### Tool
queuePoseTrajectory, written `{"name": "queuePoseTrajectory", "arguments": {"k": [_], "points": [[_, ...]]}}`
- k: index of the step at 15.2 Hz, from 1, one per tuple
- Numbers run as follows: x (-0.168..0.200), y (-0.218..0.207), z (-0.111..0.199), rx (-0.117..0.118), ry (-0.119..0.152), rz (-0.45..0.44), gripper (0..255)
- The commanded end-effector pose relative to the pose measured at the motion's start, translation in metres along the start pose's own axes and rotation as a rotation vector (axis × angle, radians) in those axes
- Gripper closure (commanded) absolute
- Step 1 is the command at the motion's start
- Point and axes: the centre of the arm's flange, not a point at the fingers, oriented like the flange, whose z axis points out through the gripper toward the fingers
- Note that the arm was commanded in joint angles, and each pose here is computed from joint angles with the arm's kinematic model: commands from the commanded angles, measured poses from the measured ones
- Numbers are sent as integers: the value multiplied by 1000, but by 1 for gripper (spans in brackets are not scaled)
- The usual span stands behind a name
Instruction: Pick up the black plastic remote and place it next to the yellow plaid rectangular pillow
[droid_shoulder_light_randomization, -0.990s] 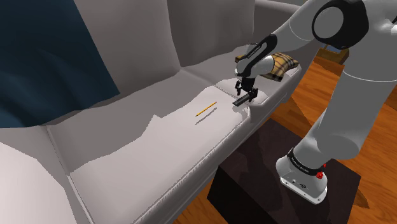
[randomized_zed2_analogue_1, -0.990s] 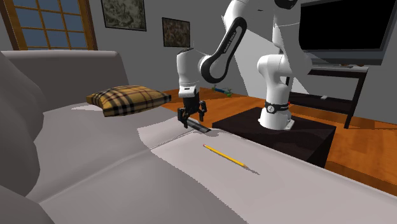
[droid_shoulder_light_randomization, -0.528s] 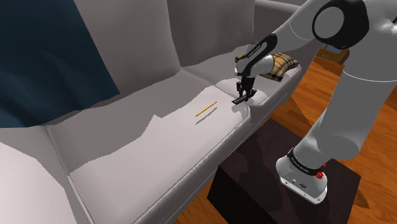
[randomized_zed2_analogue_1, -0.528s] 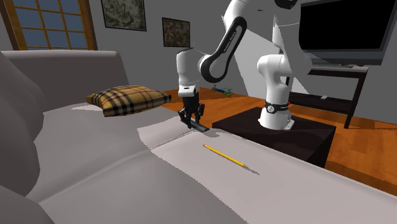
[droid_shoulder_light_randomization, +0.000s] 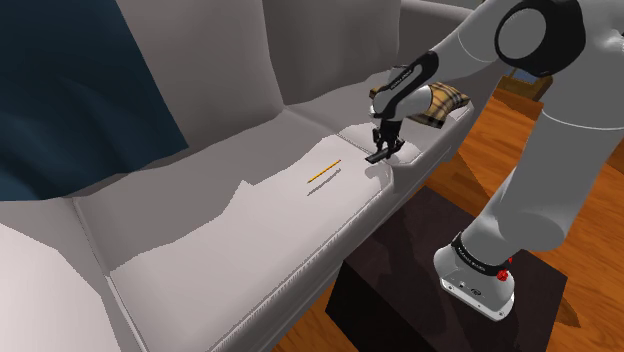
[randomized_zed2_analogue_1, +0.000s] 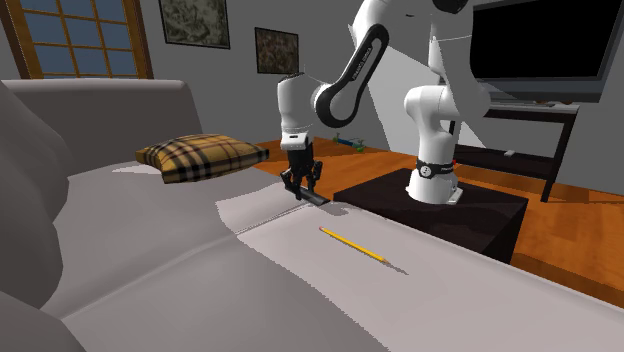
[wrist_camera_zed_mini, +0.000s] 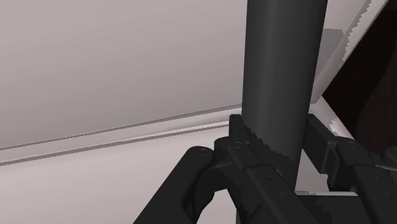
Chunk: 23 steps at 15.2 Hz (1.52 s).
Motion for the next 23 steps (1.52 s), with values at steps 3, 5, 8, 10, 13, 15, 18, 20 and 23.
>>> {"name": "queuePoseTrajectory", "arguments": {"k": [3, 5, 8, 10, 13, 15, 18, 20, 23], "points": [[0, -2, -18, 2, 0, 0, 255], [0, -3, -29, 2, 0, 0, 255], [0, -5, -45, 2, 0, 0, 255], [0, -6, -55, 2, 0, 0, 255], [0, -8, -71, 2, 0, 0, 255], [0, -10, -81, 2, 0, 0, 255], [0, -11, -97, 2, 0, 0, 255], [0, -13, -108, 2, 0, 0, 255], [-1, -14, -123, 2, 0, 0, 255]]}}
